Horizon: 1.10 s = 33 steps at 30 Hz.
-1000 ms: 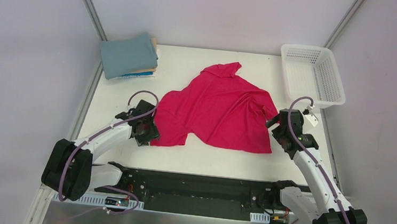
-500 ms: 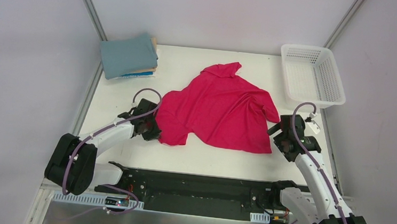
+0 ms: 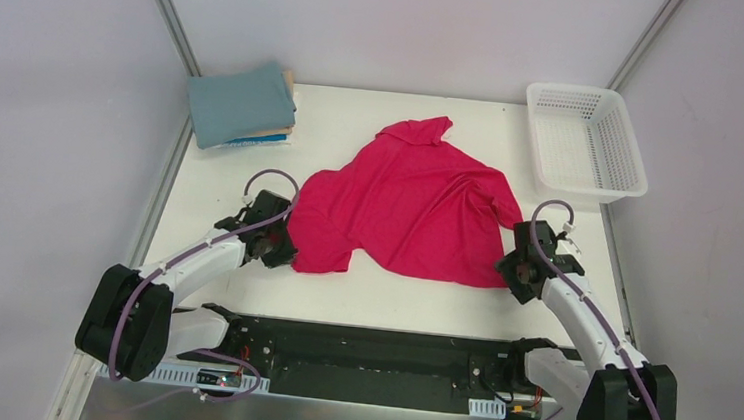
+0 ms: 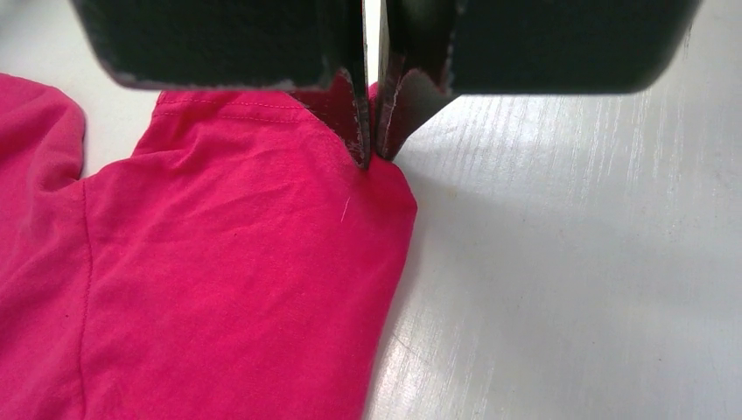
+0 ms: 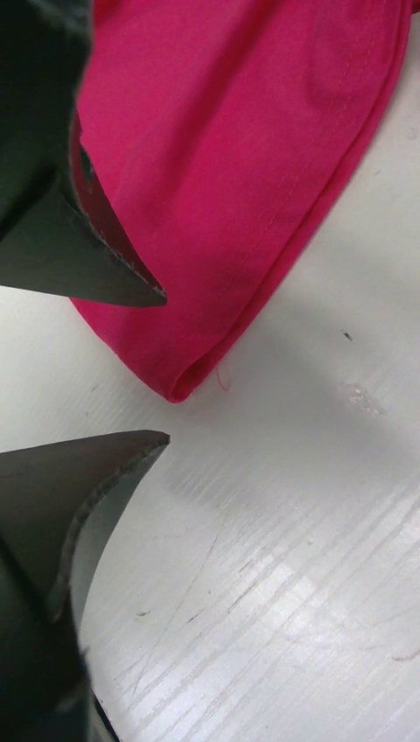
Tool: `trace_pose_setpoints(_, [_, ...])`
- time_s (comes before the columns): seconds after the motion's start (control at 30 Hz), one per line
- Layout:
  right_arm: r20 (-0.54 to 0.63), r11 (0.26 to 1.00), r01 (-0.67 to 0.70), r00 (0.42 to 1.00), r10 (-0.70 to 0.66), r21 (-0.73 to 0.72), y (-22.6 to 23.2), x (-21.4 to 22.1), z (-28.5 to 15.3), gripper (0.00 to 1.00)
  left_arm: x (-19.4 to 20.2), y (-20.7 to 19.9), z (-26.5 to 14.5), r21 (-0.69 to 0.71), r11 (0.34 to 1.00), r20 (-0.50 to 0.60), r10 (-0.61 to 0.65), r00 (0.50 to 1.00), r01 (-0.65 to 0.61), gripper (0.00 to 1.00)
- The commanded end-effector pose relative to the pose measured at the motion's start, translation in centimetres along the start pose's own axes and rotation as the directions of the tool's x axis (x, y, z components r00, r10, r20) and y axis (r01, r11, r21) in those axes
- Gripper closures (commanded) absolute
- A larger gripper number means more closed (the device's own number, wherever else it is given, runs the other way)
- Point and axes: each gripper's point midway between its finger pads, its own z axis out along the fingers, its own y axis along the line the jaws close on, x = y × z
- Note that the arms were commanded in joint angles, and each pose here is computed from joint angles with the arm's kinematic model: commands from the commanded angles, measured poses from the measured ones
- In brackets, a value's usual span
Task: Fold and stack the t-shirts
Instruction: Flatten out the tshirt
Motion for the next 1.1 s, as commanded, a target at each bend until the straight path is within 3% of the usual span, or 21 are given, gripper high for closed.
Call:
trace_pose_setpoints(0.0, [0.008,1.0,-0.011,1.0,0.011,0.024,-0.4,-0.1,0.4,0.44,0.0,0.9,0.2,-0.039,0.999,0.001,0.02,1.0,-0.02,1.0])
trace_pose_setpoints(0.27, [-0.025,0.999,-0.008,1.0,0.009,0.05,-1.0,0.9,1.1,0.44,-0.4,0.5,0.2,-0.036,0.999,0.009,0.02,1.0,-0.02,1.0])
trace_pose_setpoints(0.4, [-0.048,0.999,-0.012,0.999,0.014,0.036,-0.5,1.4,1.5,0.51,-0.4,0.4,0.2,-0.035,0.999,0.009,0.018,1.0,-0.017,1.0])
trace_pose_setpoints(0.5, [-0.048,0.999,-0.024,0.999,0.025,0.021,-0.2,1.5,2.0,0.63,-0.5,0.5,0.2,-0.037,0.999,0.015,0.015,1.0,-0.014,1.0])
trace_pose_setpoints(0.7, [0.01,0.999,-0.04,0.999,0.04,-0.011,0.7,0.2,1.9,1.0,-1.5,-0.1,-0.2,-0.025,1.0,0.055,0.01,0.998,-0.008,1.0])
trace_pose_setpoints(0.9, [0.184,0.968,0.011,0.982,0.037,-0.252,5.5,-4.9,-2.6,1.0,-6.6,-3.6,-3.8,0.071,0.997,0.229,0.0,0.974,-0.017,1.0])
trace_pose_setpoints(1.07, [0.387,0.892,0.07,0.914,0.123,-0.447,8.9,-11.0,-10.5,1.0,-13.4,-8.5,-11.5,0.199,0.975,0.457,-0.005,0.889,-0.097,1.0])
